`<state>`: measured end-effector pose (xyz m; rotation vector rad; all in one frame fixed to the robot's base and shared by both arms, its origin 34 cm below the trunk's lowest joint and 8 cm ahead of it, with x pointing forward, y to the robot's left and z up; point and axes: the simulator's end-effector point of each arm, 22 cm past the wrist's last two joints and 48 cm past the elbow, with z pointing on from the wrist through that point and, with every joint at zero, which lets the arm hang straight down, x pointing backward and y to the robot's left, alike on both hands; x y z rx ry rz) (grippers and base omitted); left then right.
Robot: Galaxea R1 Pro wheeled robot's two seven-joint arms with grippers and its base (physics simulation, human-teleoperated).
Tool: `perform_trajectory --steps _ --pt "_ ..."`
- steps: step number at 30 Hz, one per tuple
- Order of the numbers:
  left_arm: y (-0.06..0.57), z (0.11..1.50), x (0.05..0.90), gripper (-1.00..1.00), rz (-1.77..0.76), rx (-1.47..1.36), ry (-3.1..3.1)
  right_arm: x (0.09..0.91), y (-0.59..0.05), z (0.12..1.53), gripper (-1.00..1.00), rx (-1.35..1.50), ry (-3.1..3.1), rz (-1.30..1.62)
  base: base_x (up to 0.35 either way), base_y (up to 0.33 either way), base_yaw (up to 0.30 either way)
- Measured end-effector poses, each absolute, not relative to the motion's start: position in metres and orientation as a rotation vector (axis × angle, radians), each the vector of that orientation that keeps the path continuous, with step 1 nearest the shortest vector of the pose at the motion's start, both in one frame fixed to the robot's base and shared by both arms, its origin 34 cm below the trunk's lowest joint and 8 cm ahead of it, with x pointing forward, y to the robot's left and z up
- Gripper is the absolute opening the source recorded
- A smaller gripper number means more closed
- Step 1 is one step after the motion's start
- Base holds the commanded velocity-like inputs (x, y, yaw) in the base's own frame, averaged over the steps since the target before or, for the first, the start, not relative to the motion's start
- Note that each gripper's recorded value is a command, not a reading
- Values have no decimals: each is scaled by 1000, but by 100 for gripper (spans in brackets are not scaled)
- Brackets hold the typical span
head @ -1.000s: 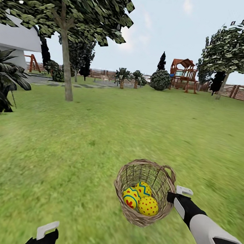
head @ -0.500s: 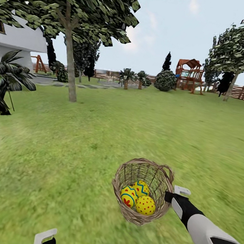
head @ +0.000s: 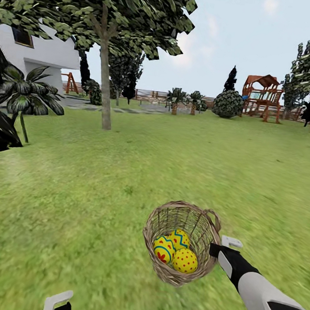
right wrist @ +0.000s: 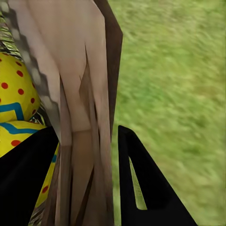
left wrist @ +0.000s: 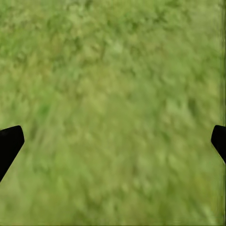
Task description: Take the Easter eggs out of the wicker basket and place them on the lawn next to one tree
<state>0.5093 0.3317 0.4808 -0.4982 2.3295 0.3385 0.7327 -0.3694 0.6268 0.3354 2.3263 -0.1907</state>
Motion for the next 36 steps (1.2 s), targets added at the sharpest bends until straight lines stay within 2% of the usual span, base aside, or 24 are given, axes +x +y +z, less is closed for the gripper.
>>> perform_trajectory --steps 17,22,27,36 --pt "333 481 509 100 342 -502 2329 732 -371 626 -100 337 2314 -189 331 -2 0" --pt "331 478 506 100 341 -497 2341 693 -373 585 -100 331 2355 -211 331 0 0" --pt "328 450 469 100 373 -481 2438 674 -378 568 -100 326 2314 -230 331 0 0" --pt "316 443 459 100 362 -474 2467 662 -379 560 -100 327 2263 -224 331 -40 0"
